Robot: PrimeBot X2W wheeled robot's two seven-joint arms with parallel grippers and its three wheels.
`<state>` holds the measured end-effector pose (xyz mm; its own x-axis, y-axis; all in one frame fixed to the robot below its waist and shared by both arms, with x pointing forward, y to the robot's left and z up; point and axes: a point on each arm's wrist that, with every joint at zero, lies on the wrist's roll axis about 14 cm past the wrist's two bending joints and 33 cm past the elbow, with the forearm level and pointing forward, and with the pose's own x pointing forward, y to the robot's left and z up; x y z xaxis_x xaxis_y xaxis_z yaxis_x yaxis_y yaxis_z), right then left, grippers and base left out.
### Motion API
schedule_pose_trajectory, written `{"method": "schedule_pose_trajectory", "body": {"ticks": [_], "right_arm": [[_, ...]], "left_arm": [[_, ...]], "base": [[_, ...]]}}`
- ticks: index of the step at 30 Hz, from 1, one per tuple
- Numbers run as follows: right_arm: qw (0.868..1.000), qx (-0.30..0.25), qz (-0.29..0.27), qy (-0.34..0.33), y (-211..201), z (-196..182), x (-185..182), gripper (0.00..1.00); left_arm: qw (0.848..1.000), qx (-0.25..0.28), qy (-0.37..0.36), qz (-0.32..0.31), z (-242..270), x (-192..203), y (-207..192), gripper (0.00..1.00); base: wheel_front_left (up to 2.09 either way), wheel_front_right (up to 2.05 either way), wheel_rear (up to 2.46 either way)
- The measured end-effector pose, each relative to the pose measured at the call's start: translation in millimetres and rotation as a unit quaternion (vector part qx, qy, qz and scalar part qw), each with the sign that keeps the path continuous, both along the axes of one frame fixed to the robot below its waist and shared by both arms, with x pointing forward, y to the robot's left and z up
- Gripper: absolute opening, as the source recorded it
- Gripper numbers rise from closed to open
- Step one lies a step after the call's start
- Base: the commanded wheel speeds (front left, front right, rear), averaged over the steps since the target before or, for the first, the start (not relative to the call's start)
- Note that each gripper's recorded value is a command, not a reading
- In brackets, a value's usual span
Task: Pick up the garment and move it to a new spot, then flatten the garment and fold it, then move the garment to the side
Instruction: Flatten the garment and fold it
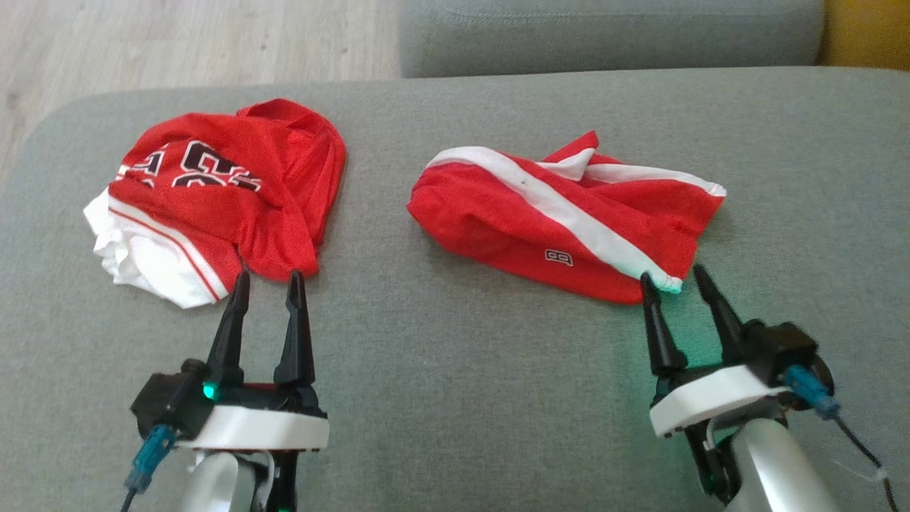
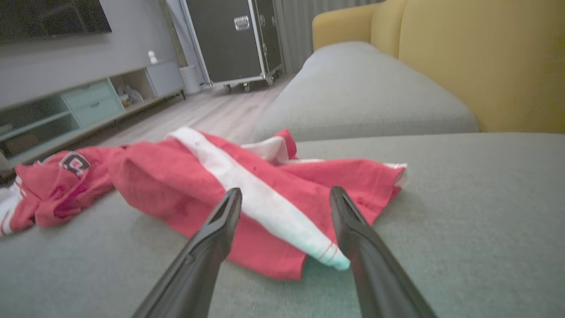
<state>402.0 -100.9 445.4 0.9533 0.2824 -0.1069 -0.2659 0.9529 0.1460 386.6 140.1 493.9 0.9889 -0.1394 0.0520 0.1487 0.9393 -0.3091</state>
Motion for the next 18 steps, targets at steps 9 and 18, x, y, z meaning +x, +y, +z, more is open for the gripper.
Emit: {"method": "schedule_pose_trajectory", "body": {"ticks": [9, 18], "right_arm": [[0.996, -0.074, 0.034, 0.033, 10.1, -29.0, 21.5, 1.00], [0.990, -0.111, 0.036, 0.076, 3.1, -56.4, 28.1, 1.00]], "left_arm": [[1.000, -0.018, 0.001, 0.010, 1.1, 5.2, 5.1, 1.00], [0.999, -0.026, 0.004, 0.020, -0.6, 4.8, 11.1, 1.00]], "base": [[0.00, 0.00, 0.00], [0.00, 0.00, 0.00]]}}
